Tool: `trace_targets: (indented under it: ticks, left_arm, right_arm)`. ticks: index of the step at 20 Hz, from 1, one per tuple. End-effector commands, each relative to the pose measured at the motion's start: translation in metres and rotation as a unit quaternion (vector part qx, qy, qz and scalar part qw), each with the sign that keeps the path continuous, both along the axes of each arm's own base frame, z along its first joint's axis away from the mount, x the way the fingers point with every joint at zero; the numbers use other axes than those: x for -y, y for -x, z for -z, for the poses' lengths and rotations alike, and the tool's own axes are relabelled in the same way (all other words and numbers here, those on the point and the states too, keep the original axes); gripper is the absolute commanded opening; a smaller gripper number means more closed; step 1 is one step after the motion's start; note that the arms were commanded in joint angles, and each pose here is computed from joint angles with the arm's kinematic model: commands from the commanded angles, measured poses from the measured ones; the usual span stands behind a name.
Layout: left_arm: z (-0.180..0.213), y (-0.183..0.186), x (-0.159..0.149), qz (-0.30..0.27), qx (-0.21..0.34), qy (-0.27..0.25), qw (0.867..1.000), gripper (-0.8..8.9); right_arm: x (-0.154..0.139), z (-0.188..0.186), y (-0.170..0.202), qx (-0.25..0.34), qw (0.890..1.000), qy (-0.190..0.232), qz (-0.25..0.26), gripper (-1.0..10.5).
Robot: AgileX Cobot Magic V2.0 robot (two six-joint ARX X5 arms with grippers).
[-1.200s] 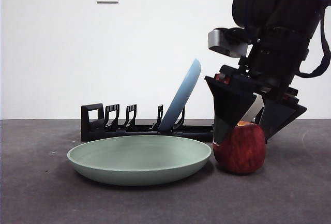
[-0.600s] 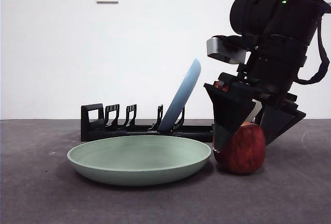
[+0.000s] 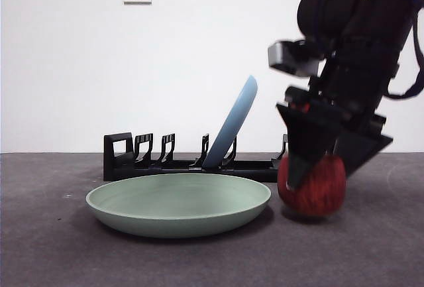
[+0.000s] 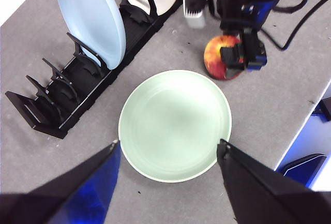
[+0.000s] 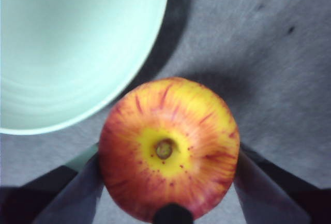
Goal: Take the green plate from the plate rack,put the plate on the table,take the apple from the table,put the apple in the plate
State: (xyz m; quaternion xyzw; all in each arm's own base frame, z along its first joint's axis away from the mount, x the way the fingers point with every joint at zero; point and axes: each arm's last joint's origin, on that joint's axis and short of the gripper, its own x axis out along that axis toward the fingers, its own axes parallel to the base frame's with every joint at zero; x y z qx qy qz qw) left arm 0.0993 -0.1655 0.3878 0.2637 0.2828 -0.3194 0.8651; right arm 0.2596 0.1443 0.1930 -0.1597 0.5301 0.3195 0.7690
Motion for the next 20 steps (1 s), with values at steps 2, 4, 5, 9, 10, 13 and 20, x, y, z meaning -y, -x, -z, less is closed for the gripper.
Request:
trace_targets:
  ticks: [2, 4, 5, 9, 10, 13, 20]
  left_arm:
    - [-0.001, 0.000, 0.000, -0.006, 0.000, 0.007, 1.000, 3.14]
    - [-0.001, 0.000, 0.000, -0.005, -0.001, 0.007, 1.000, 3.14]
    - [-0.001, 0.000, 0.000, -0.005, -0.001, 0.007, 1.000, 3.14]
    - [0.000, 0.000, 0.000, -0.005, -0.002, 0.007, 1.000, 3.14]
    - [0.000, 0.000, 0.000, -0.005, -0.002, 0.006, 1.000, 3.14]
    - [0.000, 0.000, 0.000, -0.004, -0.003, 0.006, 1.000, 3.14]
    - [0.000, 0.000, 0.000, -0.004, -0.004, 0.004, 1.000, 3.14]
  right_arm:
    - [0.003, -0.033, 0.009, 0.060, 0.997, -0.040, 0.010, -0.2]
    - [-0.003, -0.045, 0.014, 0.088, 0.994, -0.066, 0.010, -0.2]
    - [-0.010, -0.048, 0.017, 0.099, 0.992, -0.075, -0.002, -0.2]
    - [-0.056, -0.046, 0.029, 0.144, 0.982, -0.107, -0.059, -0.2]
    - [-0.065, -0.043, 0.029, 0.155, 0.980, -0.109, -0.064, -0.2]
    - [-0.083, -0.023, 0.023, 0.139, 0.982, -0.102, -0.071, -0.2]
    - [-0.093, 0.018, 0.014, 0.103, 0.990, -0.058, -0.074, -0.2]
